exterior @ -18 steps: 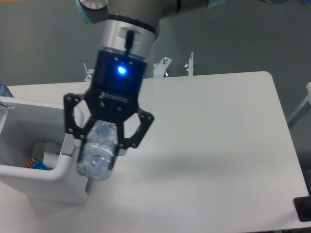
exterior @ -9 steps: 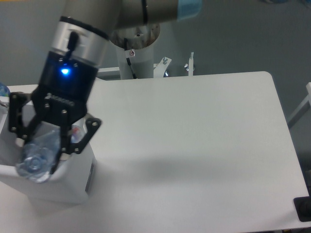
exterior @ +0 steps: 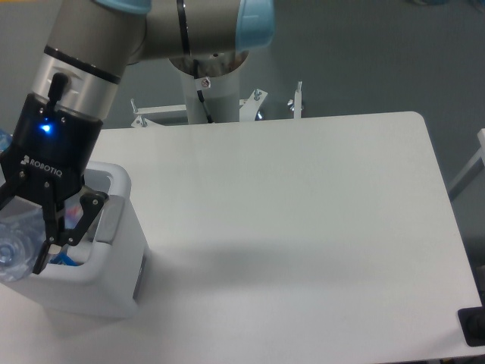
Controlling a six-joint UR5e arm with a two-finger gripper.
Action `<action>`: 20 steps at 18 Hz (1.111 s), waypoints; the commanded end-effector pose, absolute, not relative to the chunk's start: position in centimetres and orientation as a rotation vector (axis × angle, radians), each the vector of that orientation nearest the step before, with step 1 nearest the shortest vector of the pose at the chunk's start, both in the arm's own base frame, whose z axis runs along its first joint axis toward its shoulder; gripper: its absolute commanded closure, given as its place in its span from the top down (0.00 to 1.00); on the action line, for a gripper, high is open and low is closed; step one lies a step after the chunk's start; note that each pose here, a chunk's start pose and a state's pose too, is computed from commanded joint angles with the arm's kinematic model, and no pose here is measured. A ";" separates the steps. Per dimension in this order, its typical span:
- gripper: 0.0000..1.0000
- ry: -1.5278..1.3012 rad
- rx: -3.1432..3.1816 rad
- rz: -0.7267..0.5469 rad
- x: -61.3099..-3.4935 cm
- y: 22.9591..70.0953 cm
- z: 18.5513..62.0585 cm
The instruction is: Place the trash in the trash can
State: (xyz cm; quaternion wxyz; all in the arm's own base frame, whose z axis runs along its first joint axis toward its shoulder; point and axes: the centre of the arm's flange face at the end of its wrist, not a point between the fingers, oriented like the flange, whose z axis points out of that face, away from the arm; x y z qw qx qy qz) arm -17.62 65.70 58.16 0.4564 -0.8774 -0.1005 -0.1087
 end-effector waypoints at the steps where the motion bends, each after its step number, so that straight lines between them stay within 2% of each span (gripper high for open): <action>1: 0.97 -0.248 -2.164 -0.269 -17.6 65.7 58.1; 6: 1.00 -0.261 -2.160 -0.260 -18.3 65.4 58.3; 8: 1.00 -0.315 -2.160 -0.238 -21.5 64.6 57.7; 14: 1.00 -0.608 -2.227 -0.183 -35.5 57.5 49.2; 16: 1.00 -0.628 -2.264 -0.145 -38.7 54.9 46.4; 20: 1.00 -0.641 -2.320 -0.030 -42.7 51.5 44.2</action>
